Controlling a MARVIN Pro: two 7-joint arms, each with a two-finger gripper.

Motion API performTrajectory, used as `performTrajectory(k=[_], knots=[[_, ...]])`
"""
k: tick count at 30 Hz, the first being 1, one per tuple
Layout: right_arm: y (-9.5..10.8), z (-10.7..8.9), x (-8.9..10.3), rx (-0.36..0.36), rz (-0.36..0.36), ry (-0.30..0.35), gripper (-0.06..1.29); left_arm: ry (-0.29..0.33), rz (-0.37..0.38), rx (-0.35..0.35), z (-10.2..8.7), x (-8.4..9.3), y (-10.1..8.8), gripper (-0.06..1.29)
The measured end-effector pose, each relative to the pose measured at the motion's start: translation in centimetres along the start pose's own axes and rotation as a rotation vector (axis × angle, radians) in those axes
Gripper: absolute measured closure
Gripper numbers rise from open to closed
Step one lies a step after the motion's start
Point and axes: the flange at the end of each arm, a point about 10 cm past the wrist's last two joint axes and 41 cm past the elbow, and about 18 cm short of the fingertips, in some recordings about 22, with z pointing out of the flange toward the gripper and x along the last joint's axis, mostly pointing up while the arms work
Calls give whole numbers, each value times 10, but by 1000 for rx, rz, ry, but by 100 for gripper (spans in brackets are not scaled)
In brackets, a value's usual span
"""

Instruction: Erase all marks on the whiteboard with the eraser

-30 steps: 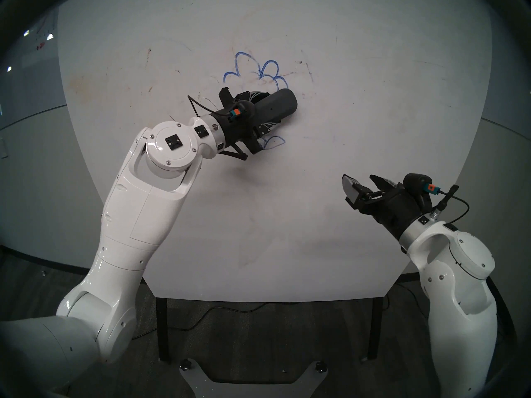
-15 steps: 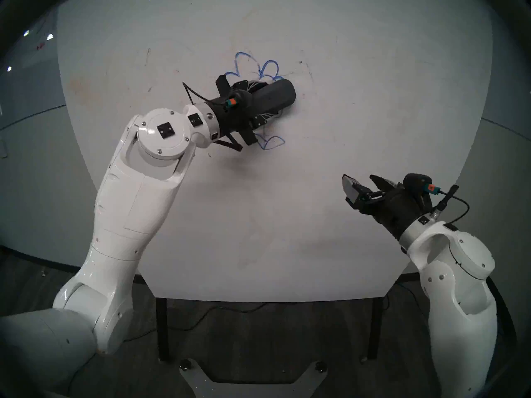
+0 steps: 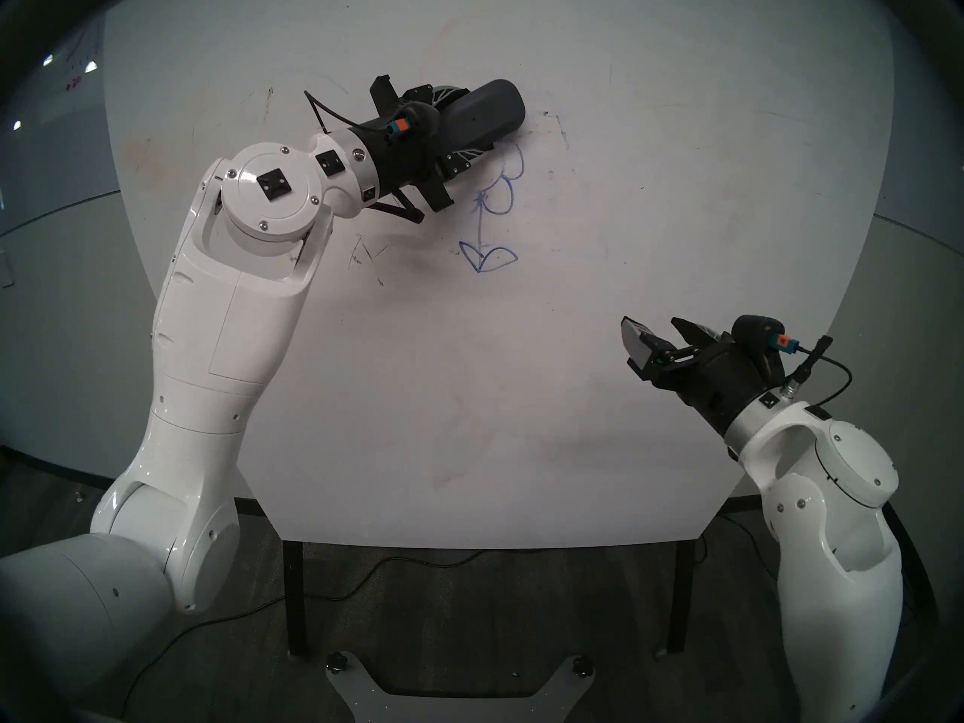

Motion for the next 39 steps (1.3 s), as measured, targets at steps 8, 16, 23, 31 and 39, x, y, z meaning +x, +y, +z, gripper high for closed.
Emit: performTrajectory(k=[8, 16, 23, 31, 39], knots=[[0, 0, 0, 0, 0, 0, 0, 4, 1, -23, 3, 1, -10, 57], [0, 0, 0, 0, 0, 0, 0, 8, -29, -43, 1, 1, -11, 57], [0, 0, 0, 0, 0, 0, 0, 8, -45, -46, -3, -3, -7, 57], [0, 0, 0, 0, 0, 0, 0, -11, -61, -64, -12, -13, 7, 57], [0, 0, 0, 0, 0, 0, 0, -37, -79, -102, -21, -25, 28, 57]])
